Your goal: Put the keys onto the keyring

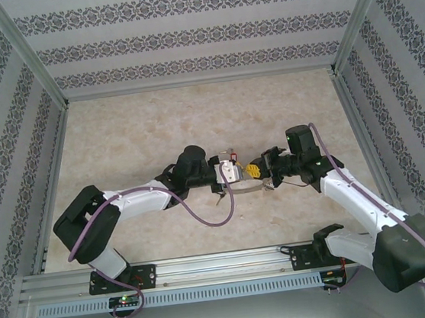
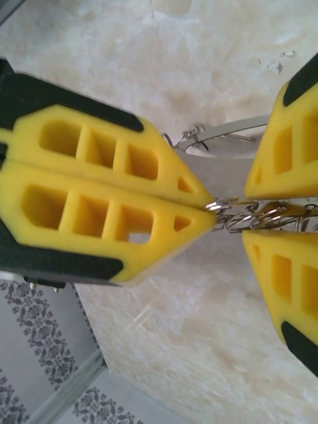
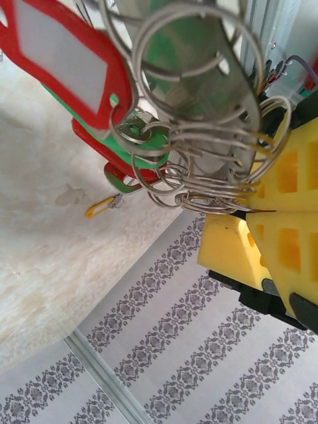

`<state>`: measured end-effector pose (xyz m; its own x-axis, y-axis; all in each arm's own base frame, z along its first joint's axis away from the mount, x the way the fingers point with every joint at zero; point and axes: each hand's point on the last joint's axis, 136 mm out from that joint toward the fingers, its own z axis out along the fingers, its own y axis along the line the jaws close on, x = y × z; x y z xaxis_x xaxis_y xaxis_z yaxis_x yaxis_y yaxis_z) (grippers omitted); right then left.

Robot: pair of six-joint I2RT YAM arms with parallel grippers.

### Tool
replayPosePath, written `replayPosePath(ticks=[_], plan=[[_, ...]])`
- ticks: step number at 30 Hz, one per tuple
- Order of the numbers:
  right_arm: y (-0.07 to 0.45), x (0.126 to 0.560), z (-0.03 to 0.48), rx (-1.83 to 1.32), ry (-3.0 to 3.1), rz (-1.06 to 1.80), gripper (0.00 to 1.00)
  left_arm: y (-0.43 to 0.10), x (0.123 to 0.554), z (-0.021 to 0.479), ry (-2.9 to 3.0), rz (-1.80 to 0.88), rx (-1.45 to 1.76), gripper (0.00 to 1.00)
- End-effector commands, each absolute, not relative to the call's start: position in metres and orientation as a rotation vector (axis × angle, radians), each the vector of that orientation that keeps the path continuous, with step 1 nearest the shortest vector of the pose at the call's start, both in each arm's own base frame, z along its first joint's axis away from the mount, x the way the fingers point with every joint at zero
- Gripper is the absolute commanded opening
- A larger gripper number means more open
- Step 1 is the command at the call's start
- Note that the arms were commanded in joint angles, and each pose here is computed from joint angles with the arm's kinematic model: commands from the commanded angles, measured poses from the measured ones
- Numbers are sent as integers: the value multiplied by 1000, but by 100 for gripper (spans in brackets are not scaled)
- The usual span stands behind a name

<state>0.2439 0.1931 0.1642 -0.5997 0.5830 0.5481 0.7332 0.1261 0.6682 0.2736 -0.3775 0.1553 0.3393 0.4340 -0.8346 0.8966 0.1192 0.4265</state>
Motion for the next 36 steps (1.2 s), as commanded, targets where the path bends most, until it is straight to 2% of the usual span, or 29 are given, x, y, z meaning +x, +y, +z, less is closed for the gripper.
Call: replayPosePath(ticks=[1,6,12,19,21,24,29,33,35,36], plan=[[197,247,185,-1291,-2224,-1579,0,-382,273,159,1227,-495,1484,17],[204,246,183,-1301,-2227,-1568,0,-387,270,165,1202,-505,1466,16],[207,246,179,-1329,-2229,-1560,0,-390,267,161,1191,-487,1467,0],[202,241,169,-1311,-2303,-1522,0,-382,263,160,1164,-451,1466,0],[199,240,165,-1278,-2343,-1509,11,-380,263,159,1165,-441,1464,0],[193,240,165,-1206,-2426,-1496,22,-377,262,157,1177,-433,1459,0],[184,234,163,-1115,-2539,-1452,37,-375,265,157,1197,-440,1437,0],[173,238,180,-838,-2798,-1514,36,-376,266,158,1198,-446,1434,0],[166,243,199,-515,-3051,-1528,36,-376,266,158,1199,-454,1434,0],[165,244,210,-241,-3201,-1522,36,-376,265,158,1198,-464,1435,0]])
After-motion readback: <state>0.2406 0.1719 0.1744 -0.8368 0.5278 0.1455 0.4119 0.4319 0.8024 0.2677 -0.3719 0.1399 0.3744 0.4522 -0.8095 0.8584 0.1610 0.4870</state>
